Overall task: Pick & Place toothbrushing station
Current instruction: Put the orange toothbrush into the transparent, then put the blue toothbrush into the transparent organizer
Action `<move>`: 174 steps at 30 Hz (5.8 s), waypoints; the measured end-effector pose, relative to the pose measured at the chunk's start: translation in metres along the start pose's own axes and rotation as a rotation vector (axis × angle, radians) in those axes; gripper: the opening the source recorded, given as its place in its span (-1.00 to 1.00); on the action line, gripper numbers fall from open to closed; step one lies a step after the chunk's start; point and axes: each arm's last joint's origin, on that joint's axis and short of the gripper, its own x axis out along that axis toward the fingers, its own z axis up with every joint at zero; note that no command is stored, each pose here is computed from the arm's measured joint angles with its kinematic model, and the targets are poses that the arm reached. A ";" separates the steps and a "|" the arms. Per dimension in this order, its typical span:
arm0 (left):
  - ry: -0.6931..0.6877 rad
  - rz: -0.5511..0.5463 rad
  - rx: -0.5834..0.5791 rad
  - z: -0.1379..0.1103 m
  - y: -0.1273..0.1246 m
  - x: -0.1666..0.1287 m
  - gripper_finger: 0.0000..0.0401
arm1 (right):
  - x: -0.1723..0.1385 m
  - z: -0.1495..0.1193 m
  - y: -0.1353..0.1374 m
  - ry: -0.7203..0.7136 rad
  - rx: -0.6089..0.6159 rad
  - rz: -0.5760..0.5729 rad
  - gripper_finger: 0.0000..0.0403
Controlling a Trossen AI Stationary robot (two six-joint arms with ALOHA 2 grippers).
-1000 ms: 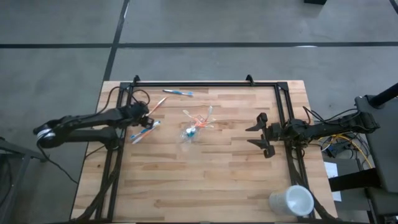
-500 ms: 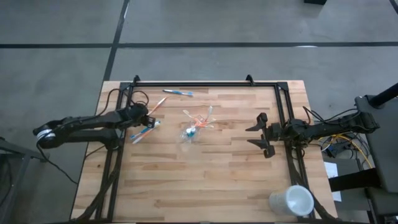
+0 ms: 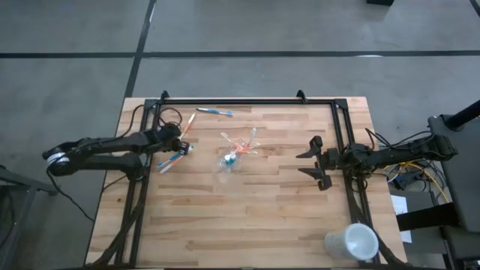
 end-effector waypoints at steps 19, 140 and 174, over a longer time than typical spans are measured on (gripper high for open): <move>0.098 0.030 0.191 0.115 -0.034 -0.132 -0.82 | 0.000 0.000 0.000 0.000 0.000 0.000 0.07; 0.447 -0.351 0.965 0.210 -0.209 -0.087 -0.22 | 0.000 0.000 0.000 0.000 0.001 0.000 0.07; 0.043 -0.365 0.832 0.280 -0.158 -0.023 -0.12 | 0.000 0.000 0.000 0.001 0.000 0.000 0.07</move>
